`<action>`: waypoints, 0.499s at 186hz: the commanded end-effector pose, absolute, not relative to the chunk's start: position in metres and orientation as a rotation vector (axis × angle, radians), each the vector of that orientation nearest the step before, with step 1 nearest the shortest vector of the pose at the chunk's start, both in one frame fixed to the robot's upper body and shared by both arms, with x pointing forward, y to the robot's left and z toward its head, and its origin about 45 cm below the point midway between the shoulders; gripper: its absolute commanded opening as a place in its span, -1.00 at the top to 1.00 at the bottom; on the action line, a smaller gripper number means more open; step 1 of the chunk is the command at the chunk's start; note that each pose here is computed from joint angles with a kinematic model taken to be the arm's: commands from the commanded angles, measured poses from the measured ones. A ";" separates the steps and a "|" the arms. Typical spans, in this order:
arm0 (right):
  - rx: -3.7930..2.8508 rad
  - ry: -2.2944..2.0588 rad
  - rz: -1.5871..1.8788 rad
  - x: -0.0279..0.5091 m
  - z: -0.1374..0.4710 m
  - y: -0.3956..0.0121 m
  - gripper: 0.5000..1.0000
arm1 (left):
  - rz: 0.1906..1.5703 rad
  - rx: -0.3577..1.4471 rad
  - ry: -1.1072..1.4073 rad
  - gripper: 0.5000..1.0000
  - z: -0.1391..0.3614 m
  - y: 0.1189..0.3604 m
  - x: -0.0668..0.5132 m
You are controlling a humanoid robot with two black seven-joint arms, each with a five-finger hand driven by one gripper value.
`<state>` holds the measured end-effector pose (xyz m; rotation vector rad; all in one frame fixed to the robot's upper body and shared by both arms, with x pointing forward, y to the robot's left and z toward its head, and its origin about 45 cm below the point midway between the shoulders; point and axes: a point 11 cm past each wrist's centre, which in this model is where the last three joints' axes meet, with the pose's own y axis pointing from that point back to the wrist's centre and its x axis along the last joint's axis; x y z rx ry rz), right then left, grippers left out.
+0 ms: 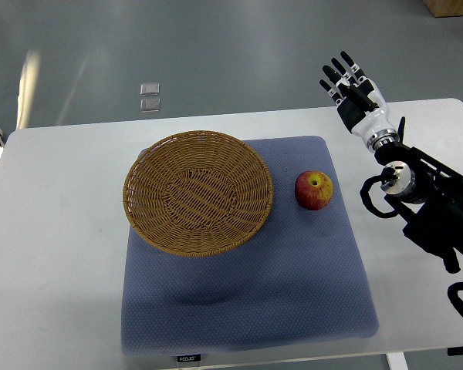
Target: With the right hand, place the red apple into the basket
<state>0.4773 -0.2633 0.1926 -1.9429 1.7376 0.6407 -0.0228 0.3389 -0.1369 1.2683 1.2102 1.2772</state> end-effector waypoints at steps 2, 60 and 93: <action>-1.943 1.736 0.642 0.477 0.192 -0.262 -0.65 | 1.286 1.273 1.206 -1.00 -0.137 0.340 -0.023; -1.946 1.734 0.644 0.477 0.192 -0.262 -0.65 | 1.290 1.283 1.187 -1.00 -0.136 0.344 -0.022; -1.942 1.741 0.642 0.477 0.192 -0.264 -0.65 | 1.281 1.278 1.193 -1.00 -0.137 0.341 -0.024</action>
